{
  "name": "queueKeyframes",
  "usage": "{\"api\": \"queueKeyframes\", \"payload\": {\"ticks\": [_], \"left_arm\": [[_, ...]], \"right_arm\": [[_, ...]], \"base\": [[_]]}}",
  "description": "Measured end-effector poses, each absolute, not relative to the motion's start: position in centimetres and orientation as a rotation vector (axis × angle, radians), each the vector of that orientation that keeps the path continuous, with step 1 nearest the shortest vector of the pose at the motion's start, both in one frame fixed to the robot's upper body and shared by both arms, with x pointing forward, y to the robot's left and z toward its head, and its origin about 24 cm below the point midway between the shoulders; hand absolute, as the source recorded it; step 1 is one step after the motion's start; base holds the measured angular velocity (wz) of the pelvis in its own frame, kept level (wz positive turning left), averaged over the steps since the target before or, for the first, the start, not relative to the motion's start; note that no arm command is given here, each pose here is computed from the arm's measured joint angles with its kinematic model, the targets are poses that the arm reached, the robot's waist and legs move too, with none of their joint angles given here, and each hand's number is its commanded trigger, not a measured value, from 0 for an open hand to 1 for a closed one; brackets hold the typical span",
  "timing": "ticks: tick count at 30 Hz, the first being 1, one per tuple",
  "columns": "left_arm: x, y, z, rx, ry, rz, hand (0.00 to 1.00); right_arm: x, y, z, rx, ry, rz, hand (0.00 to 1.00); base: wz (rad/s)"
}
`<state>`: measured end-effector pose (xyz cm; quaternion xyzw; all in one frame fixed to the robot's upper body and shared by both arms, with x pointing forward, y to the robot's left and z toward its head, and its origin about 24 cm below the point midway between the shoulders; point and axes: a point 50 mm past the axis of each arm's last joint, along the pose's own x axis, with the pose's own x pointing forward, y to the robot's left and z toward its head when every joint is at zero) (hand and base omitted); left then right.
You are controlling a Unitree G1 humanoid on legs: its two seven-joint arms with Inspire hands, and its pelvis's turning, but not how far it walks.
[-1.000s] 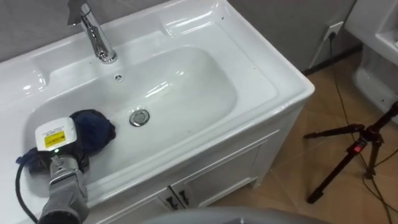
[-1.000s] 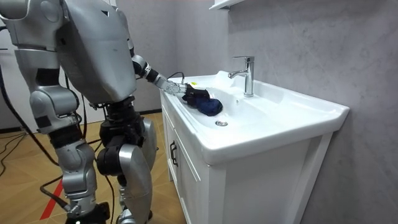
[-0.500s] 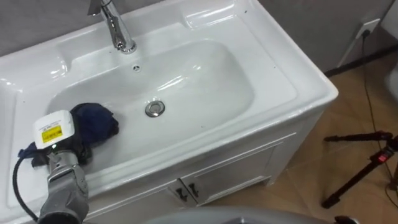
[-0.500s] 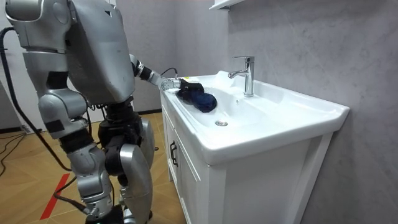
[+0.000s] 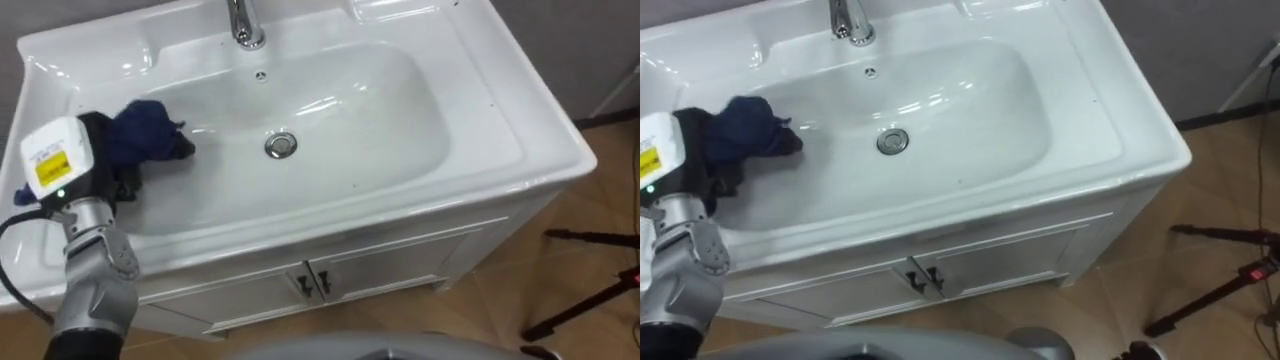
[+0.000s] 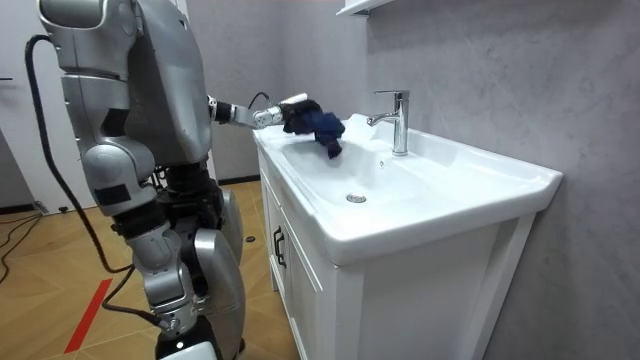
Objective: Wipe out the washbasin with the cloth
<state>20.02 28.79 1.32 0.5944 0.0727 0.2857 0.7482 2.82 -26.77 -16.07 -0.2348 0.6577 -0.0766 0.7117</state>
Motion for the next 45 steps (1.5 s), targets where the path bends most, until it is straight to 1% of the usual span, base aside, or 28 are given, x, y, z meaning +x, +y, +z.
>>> {"api": "queueKeyframes", "payload": {"ticks": [4, 7, 17, 23, 26, 31, 35, 40, 41, 42, 43, 45], "left_arm": [[20.1, 28.7, 3.7, 1.288, 0.007, 0.763, 1.0], [19.9, 28.5, 4.2, 1.282, -0.042, 0.777, 1.0], [19.5, 28.6, 4.0, 1.261, -0.04, 0.794, 1.0], [18.8, 28.9, 2.9, 1.243, 0.025, 0.805, 1.0], [17.7, 29.4, 1.8, 1.229, 0.102, 0.819, 1.0], [15.6, 31.0, -0.2, 1.258, 0.258, 0.84, 1.0], [15.2, 31.2, -0.7, 1.268, 0.294, 0.841, 1.0], [14.5, 31.6, -0.8, 1.275, 0.316, 0.861, 1.0], [14.5, 31.7, -0.8, 1.275, 0.317, 0.863, 0.91], [14.4, 31.7, -0.7, 1.275, 0.316, 0.866, 0.16], [14.4, 31.7, -0.8, 1.276, 0.318, 0.868, 0.0], [14.3, 31.7, -1.0, 1.277, 0.328, 0.865, 0.0]], "right_arm": [[2.2, -26.8, -16.1, -0.525, 1.467, -0.176, 0.0], [2.2, -26.7, -16.1, -0.534, 1.468, -0.167, 0.0], [1.5, -26.7, -16.2, -0.537, 1.485, -0.155, 0.0], [1.0, -26.6, -16.2, -0.513, 1.512, -0.134, 0.0], [0.7, -26.6, -16.2, -0.526, 1.52, -0.123, 0.0], [0.4, -26.8, -16.1, -0.552, 1.54, -0.119, 0.0], [0.5, -26.9, -16.1, -0.563, 1.539, -0.12, 0.0], [1.4, -26.9, -16.0, -0.595, 1.499, -0.105, 0.0], [1.4, -26.9, -16.0, -0.597, 1.496, -0.104, 0.0], [1.5, -26.9, -16.0, -0.598, 1.494, -0.104, 0.0], [1.5, -26.9, -16.0, -0.598, 1.494, -0.104, 0.0], [1.5, -26.9, -16.0, -0.597, 1.495, -0.103, 0.0]], "base": [[0.05], [0.04], [0.0], [0.0], [0.0], [0.0], [0.01], [0.01], [0.0], [0.0], [0.0], [0.0]]}}
